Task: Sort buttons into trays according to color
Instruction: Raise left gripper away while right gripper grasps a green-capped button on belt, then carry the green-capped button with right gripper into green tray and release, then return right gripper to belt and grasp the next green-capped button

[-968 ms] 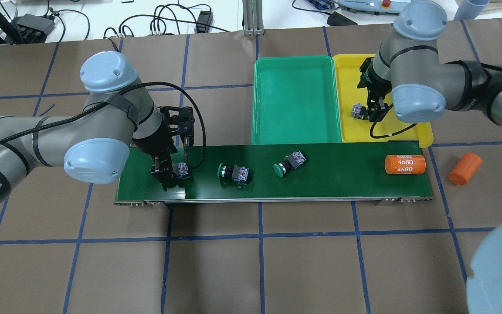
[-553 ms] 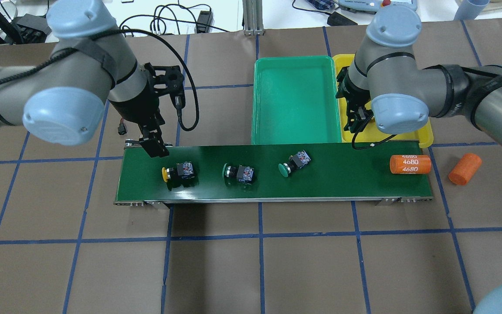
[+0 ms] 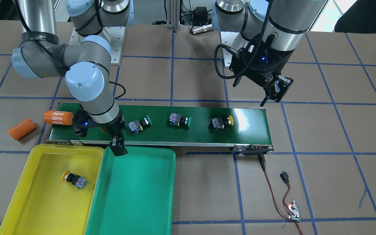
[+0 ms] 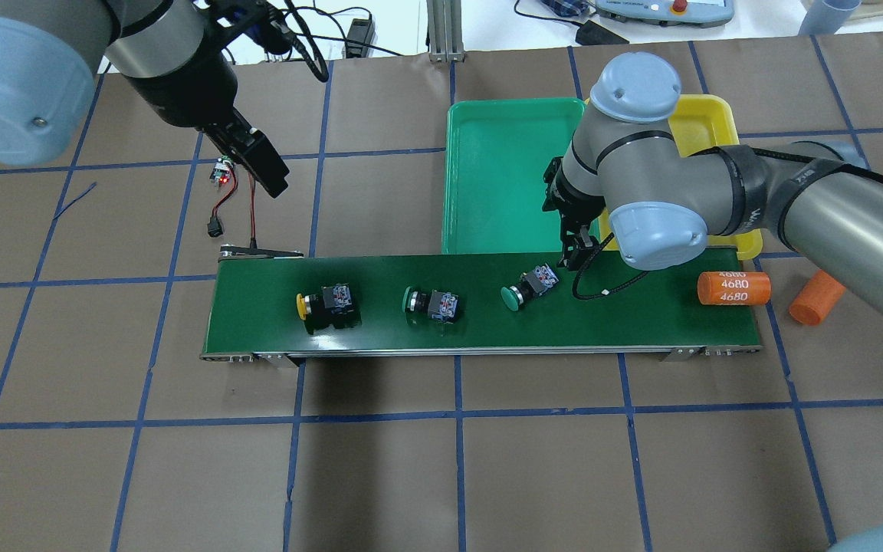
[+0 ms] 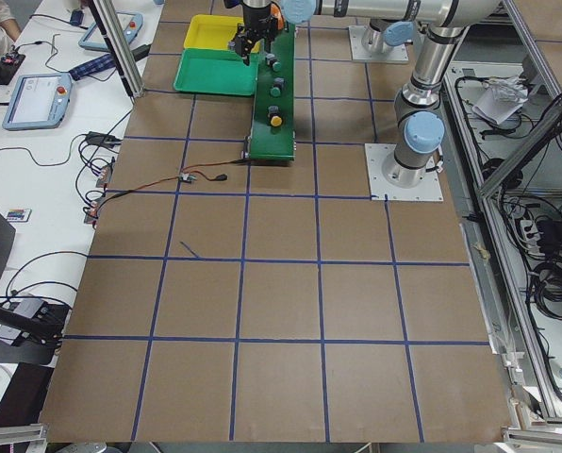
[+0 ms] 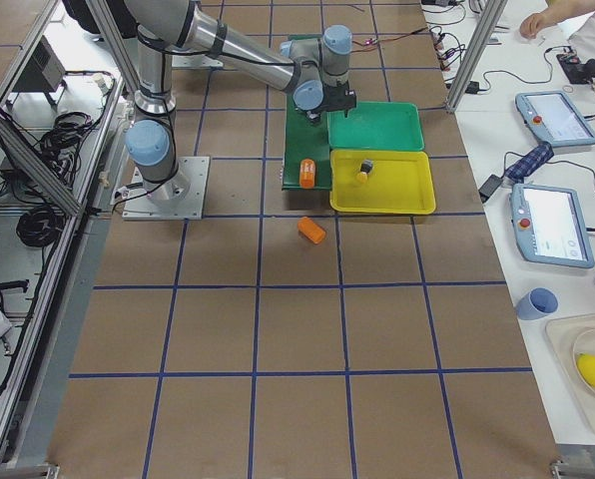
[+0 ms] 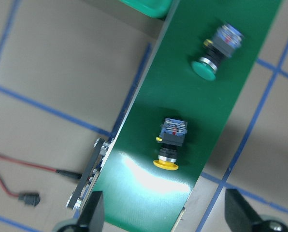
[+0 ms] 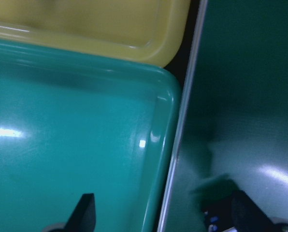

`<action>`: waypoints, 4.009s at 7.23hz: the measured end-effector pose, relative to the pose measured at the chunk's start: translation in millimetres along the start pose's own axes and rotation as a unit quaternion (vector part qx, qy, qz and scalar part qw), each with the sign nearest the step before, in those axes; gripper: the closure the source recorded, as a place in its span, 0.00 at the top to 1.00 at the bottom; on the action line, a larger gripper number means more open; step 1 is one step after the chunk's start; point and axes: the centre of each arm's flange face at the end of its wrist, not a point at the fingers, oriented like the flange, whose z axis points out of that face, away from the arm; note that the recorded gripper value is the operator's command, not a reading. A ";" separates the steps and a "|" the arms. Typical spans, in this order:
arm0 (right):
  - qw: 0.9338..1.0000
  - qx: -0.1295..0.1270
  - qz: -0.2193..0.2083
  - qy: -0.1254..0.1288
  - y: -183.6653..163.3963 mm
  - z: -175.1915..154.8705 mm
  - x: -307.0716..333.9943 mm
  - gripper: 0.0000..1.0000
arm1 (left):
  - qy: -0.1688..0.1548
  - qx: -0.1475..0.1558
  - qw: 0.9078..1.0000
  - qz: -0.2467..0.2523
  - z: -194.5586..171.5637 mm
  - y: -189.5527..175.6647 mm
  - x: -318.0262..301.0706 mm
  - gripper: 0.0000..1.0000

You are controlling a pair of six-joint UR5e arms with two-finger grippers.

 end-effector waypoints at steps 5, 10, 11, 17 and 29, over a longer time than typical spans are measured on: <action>1.000 -0.002 -0.005 0.020 3.1 0.9 23.0 1.00 | -0.019 0.027 0.953 -0.302 -31.6 15.6 -15.9 1.00; 0.997 -0.004 -0.015 0.070 19.6 8.7 43.5 0.82 | -0.018 0.039 0.945 -0.323 -39.0 14.5 -15.9 1.00; 0.997 -0.003 -0.015 0.080 19.6 14.6 49.5 0.46 | -0.017 0.038 0.946 -0.322 -37.0 14.8 -15.6 1.00; 0.998 0.001 -0.043 0.052 -2.8 -15.9 19.7 0.00 | -0.019 0.045 0.946 -0.319 -36.2 13.1 -18.3 1.00; 0.996 -0.007 -0.027 0.087 -8.8 -54.5 -35.1 1.00 | -0.022 0.054 0.946 -0.318 -34.3 10.5 -19.7 1.00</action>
